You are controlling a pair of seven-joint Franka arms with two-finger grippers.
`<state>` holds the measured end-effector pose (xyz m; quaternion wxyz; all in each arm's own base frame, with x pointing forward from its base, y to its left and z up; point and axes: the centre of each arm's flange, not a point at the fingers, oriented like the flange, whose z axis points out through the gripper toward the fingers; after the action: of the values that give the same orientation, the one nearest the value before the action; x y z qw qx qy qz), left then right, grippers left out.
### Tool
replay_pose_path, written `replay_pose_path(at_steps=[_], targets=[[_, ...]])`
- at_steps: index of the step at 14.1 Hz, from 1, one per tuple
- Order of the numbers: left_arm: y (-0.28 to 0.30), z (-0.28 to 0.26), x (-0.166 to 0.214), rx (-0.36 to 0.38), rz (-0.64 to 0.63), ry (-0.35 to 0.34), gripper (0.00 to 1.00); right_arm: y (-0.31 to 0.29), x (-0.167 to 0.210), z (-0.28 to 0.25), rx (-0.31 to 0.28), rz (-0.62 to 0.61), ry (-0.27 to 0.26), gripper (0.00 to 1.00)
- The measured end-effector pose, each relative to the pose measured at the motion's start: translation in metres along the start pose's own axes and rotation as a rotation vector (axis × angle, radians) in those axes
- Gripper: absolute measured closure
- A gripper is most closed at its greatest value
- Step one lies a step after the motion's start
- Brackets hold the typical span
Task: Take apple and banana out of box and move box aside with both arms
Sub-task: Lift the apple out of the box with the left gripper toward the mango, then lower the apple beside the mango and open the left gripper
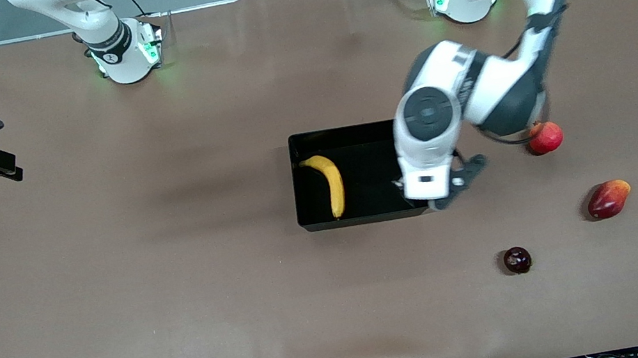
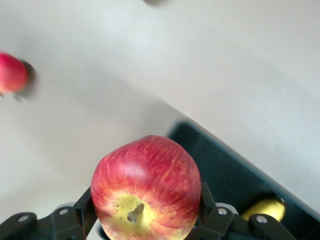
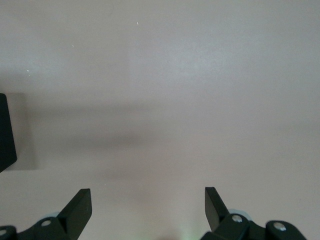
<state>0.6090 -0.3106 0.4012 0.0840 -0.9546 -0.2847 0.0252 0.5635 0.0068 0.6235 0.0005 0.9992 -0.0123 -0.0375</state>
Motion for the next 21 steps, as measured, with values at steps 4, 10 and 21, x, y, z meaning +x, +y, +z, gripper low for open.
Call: replay_pose_path(at_steps=[4,10,21], targets=[[-0.073,0.009,0.091,0.038,0.043,-0.051,0.20,0.000,0.000,0.000,0.000,0.001,0.000,0.00],[-0.158,0.086,0.177,0.089,0.076,-0.188,0.20,0.001,0.000,0.000,0.000,0.001,0.001,0.00],[-0.176,0.182,0.217,0.062,0.098,-0.131,0.20,0.001,0.000,0.000,0.000,0.001,0.001,0.00]])
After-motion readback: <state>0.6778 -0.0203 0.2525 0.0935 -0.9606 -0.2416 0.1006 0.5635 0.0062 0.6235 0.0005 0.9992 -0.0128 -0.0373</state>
